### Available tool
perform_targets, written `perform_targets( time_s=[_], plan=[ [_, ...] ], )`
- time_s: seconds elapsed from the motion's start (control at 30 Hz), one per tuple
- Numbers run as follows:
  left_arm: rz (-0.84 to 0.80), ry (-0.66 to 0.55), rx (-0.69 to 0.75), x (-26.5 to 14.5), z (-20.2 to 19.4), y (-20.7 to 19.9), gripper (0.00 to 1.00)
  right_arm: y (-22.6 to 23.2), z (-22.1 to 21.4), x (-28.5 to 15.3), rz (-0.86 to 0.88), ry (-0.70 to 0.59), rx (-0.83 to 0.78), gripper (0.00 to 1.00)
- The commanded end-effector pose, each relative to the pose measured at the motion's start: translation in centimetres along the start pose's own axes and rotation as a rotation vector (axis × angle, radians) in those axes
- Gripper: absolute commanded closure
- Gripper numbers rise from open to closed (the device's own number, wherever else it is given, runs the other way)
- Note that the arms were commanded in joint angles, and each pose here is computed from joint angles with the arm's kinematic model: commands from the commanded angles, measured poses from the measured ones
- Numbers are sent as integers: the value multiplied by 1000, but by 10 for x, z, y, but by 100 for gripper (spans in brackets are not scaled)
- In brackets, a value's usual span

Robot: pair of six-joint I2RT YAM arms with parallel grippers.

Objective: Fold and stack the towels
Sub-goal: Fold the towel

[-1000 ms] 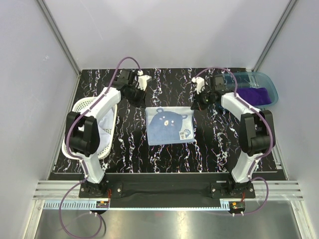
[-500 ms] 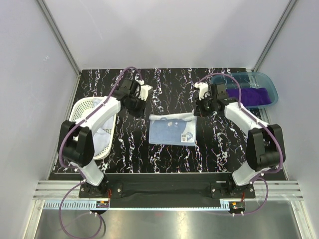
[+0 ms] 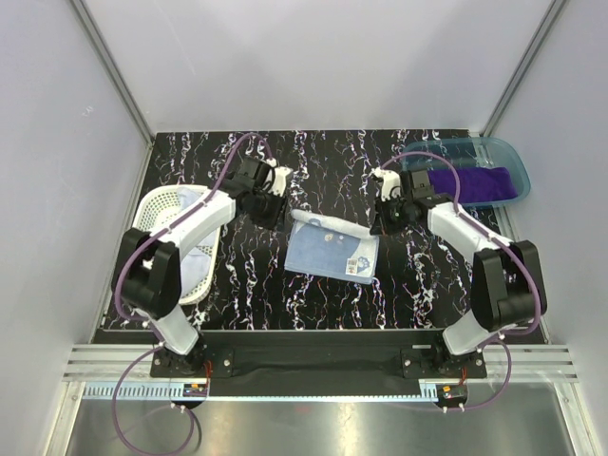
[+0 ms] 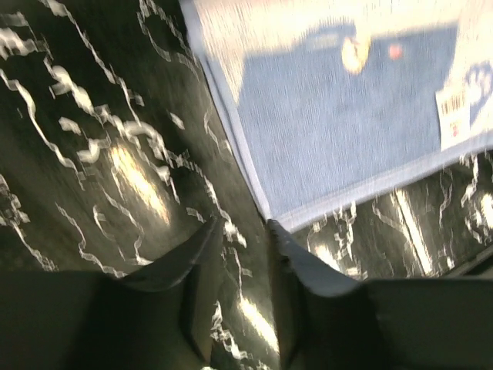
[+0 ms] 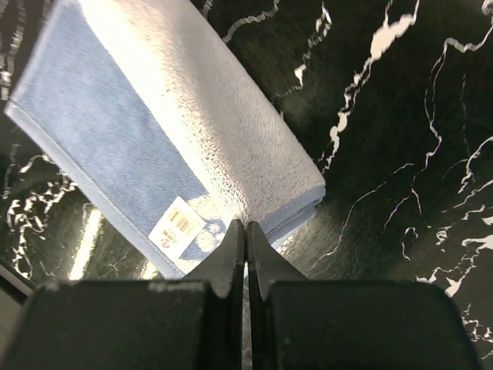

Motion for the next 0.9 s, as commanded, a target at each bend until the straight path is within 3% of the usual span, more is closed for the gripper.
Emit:
perform_targets(
  time_s=[0.0, 0.3, 0.43, 0.6, 0.73, 0.87],
  plan=[
    [3, -138, -1, 14, 42, -5, 62, -6, 4, 7, -36, 30, 11, 100],
    [-8, -156, 63, 39, 78, -7, 53, -38, 22, 34, -129, 61, -46, 99],
    [17, -172, 92, 48, 94, -3, 47, -56, 21, 49, -119, 110, -9, 99],
    [46, -192, 107, 55, 112, 4, 46, -77, 39, 48, -90, 52, 71, 98],
    [38, -249, 40, 47, 129, 15, 45, -86, 51, 48, -31, 3, 124, 99],
    [-99, -289, -36, 38, 143, 25, 43, -91, 68, 53, 16, -22, 141, 98]
  ],
)
Point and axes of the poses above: each gripper's point midway between its finger pads, its own x axis out along the fingers, its own y axis along the line the jaws close on, z = x × y, the point moved 7 cm from there along -x, back along the fingers, and after that the axes turned 12 degrees about -x, right-handed, at the moved point
